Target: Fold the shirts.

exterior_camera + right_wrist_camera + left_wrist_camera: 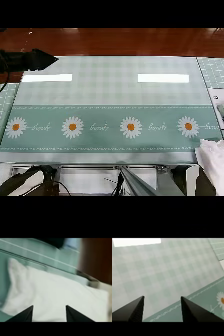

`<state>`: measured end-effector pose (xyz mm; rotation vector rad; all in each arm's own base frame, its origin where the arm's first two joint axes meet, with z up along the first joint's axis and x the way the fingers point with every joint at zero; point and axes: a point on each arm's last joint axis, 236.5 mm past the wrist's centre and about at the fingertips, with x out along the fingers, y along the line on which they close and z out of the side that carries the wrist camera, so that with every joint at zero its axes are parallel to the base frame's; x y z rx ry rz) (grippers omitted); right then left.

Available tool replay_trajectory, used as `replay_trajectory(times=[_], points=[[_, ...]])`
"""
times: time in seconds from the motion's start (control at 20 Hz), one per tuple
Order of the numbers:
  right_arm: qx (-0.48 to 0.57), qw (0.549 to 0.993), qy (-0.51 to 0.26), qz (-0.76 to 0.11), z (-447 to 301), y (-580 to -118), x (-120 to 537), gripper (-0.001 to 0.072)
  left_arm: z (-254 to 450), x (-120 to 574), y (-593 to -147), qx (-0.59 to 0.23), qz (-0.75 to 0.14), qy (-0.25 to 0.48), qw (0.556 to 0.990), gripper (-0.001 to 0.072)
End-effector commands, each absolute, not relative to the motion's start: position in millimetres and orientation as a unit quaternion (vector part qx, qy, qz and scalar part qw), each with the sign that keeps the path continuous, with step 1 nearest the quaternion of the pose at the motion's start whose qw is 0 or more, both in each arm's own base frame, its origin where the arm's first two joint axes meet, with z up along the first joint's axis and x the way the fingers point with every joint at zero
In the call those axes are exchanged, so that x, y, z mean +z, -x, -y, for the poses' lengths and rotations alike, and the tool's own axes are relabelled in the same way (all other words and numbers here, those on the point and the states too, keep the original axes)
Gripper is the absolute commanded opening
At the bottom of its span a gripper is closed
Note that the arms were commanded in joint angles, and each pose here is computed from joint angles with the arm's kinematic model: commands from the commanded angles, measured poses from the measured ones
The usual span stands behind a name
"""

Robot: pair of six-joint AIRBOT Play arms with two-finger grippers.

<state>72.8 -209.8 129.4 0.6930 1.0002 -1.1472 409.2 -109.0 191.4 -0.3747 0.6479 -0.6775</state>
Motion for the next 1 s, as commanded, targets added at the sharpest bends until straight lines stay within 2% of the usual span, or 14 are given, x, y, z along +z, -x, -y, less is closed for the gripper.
replay_trajectory(times=[0.0,0.05,0.1,0.15,0.25,0.3,0.35,0.45,0.65,0.95], points=[[-0.289,0.842,-0.422,-0.173,197.5,-238.8,219.3,0.0468,121.0,203.6,-408.3,-0.343,-0.297,0.198,0.869,0.0557],[-0.213,0.855,-0.455,-0.128,182.8,-272.7,244.4,0.0468,124.8,198.2,-406.4,-0.342,-0.307,0.180,0.870,0.0557],[-0.149,0.862,-0.467,-0.127,162.5,-297.1,252.1,0.0468,127.3,188.7,-404.4,-0.328,-0.331,0.166,0.869,0.0557],[-0.098,0.868,-0.459,-0.164,136.9,-316.4,242.5,0.0468,127.6,179.1,-402.3,-0.306,-0.358,0.147,0.870,0.0557],[-0.045,0.874,-0.390,-0.287,87.6,-336.1,193.0,0.0481,121.2,165.1,-400.4,-0.253,-0.398,0.057,0.880,0.0558],[-0.039,0.873,-0.336,-0.351,69.5,-338.7,162.8,0.0524,112.4,161.1,-401.8,-0.221,-0.408,0.008,0.886,0.0618],[-0.039,0.868,-0.290,-0.400,56.8,-339.2,138.7,0.0603,100.2,157.3,-403.8,-0.181,-0.417,-0.030,0.890,0.0720],[-0.035,0.860,-0.211,-0.464,34.9,-341.6,106.0,0.0603,84.2,144.9,-398.9,-0.132,-0.445,-0.079,0.882,0.0720],[-0.001,0.852,-0.111,-0.512,2.0,-349.3,76.2,0.0603,83.4,117.2,-385.8,-0.119,-0.505,-0.063,0.852,0.0720],[0.004,0.850,-0.098,-0.518,-5.4,-349.3,72.6,0.0602,83.8,95.6,-388.1,-0.118,-0.533,-0.065,0.835,0.0720]])
